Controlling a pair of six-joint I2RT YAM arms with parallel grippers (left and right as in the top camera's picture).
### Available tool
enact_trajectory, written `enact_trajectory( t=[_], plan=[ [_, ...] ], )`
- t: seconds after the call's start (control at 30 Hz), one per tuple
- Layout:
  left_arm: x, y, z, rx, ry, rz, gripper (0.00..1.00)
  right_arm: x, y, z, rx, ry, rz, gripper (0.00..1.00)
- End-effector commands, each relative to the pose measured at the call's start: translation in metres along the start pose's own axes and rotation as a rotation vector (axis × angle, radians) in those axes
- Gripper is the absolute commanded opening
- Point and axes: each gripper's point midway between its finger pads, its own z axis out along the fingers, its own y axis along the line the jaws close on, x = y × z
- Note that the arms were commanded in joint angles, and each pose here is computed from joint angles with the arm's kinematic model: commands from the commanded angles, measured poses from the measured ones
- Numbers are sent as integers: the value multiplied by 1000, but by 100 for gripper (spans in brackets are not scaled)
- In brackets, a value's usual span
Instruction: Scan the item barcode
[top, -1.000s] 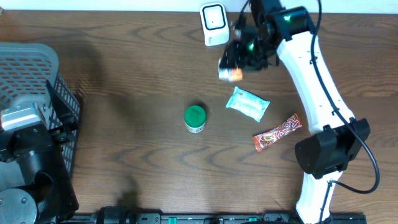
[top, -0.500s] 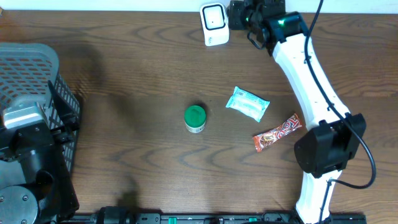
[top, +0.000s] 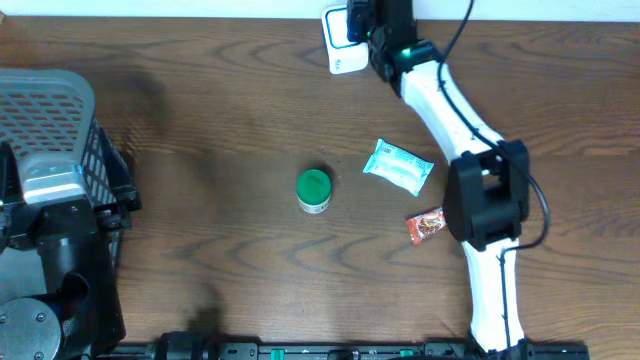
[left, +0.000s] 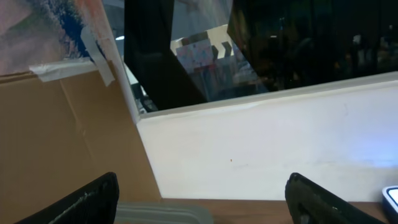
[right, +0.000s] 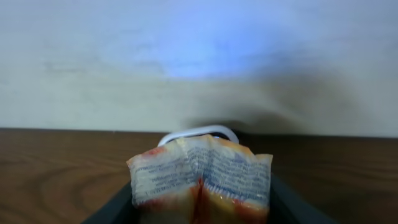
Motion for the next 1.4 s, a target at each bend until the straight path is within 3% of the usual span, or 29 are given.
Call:
enact_trajectory(
  t=[0.0, 0.33, 0.53, 0.77, 0.93, 1.1, 1.2, 1.37],
  plan=[
    [3, -4, 1, 21, 3, 5, 86, 16, 10, 17, -10, -22, -12, 45],
    [3, -4, 1, 21, 3, 5, 86, 46, 5, 57, -23, -113, -1, 45],
    [3, -4, 1, 21, 3, 5, 86, 62, -4, 64, 11, -85, -5, 44],
    [3, -4, 1, 20, 3, 5, 86, 41, -2, 44, 24, -47, -11, 40],
    [3, -4, 1, 20, 3, 5, 86, -4, -5, -9, 64, 6, -57, 37],
    [3, -4, 1, 21, 2, 5, 86, -40, -50, -94, 271, 109, -71, 36],
    [1, -4, 0, 25, -5, 3, 85, -42, -93, -152, 434, 213, -80, 31],
    [-14, -18, -16, 124, -78, -3, 86, -14, -192, -265, 850, 434, 23, 28]
  ],
)
